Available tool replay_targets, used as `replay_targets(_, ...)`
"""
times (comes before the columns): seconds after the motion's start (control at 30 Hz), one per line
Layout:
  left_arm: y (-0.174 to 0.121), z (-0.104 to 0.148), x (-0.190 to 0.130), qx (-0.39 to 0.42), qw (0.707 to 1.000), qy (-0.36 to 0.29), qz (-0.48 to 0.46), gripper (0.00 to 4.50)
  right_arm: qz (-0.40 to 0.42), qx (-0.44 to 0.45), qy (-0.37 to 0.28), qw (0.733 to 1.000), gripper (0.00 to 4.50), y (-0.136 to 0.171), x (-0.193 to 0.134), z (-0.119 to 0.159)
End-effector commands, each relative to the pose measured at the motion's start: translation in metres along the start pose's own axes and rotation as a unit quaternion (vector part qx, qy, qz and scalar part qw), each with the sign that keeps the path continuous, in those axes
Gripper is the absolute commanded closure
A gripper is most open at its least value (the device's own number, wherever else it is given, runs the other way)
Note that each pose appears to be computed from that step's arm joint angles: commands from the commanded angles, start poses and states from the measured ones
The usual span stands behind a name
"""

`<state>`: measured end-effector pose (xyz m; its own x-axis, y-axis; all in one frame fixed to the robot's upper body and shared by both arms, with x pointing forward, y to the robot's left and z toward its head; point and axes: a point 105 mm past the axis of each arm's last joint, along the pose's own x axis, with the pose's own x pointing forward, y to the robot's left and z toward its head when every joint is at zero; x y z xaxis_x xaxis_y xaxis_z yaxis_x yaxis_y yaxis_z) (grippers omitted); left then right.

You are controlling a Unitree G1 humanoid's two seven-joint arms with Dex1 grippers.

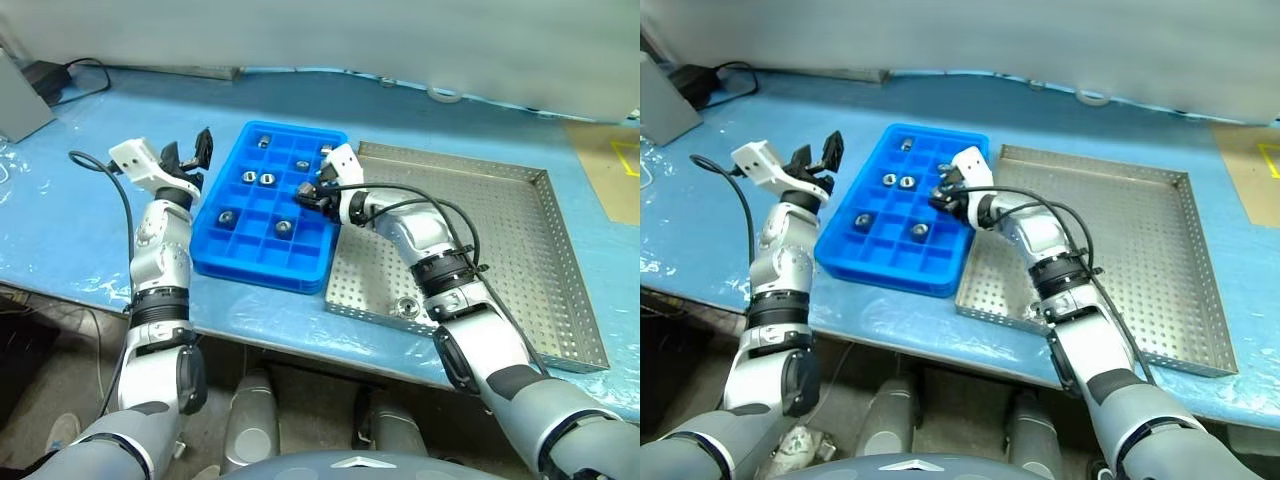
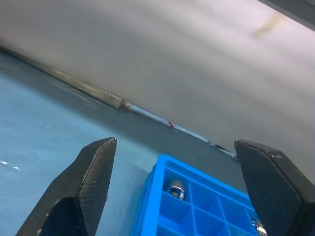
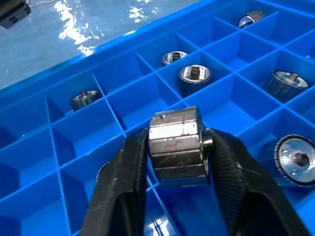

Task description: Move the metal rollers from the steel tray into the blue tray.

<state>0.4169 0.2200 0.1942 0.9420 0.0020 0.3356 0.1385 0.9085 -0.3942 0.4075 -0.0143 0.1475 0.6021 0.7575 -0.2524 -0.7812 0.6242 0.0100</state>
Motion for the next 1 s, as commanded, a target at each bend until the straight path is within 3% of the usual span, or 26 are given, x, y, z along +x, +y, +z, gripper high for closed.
replay_targets(0.03, -0.006, 0.014, -0.001, 0.014, 1.0, -0.02, -0.011, 0.28, 0.009, -0.037, -0.022, 0.999, 1.6, 0.004, 0.004, 0.017)
replay_targets(0.1, -0.006, 0.011, -0.002, 0.012, 1.0, -0.014, -0.011, 0.28, -0.002, -0.036, -0.027, 0.999, 0.98, -0.002, 0.002, 0.019)
replay_targets(0.23, -0.019, -0.002, 0.004, -0.001, 0.999, 0.007, -0.032, 0.28, -0.038, -0.036, -0.039, 0.998, 0.98, -0.019, -0.012, 0.021)
replay_targets(0.43, -0.069, -0.03, 0.025, -0.029, 0.993, 0.045, -0.109, 0.28, -0.087, -0.023, -0.065, 0.994, 0.98, -0.042, -0.065, 0.018)
replay_targets(0.67, -0.116, -0.054, 0.039, -0.057, 0.978, 0.085, -0.18, 0.28, -0.099, -0.011, 0.003, 0.995, 0.98, -0.03, -0.137, -0.032)
replay_targets(1.0, -0.139, -0.065, 0.04, -0.062, 0.969, 0.097, -0.22, 0.28, -0.193, 0.01, 0.138, 0.971, 0.98, -0.036, -0.203, -0.103)
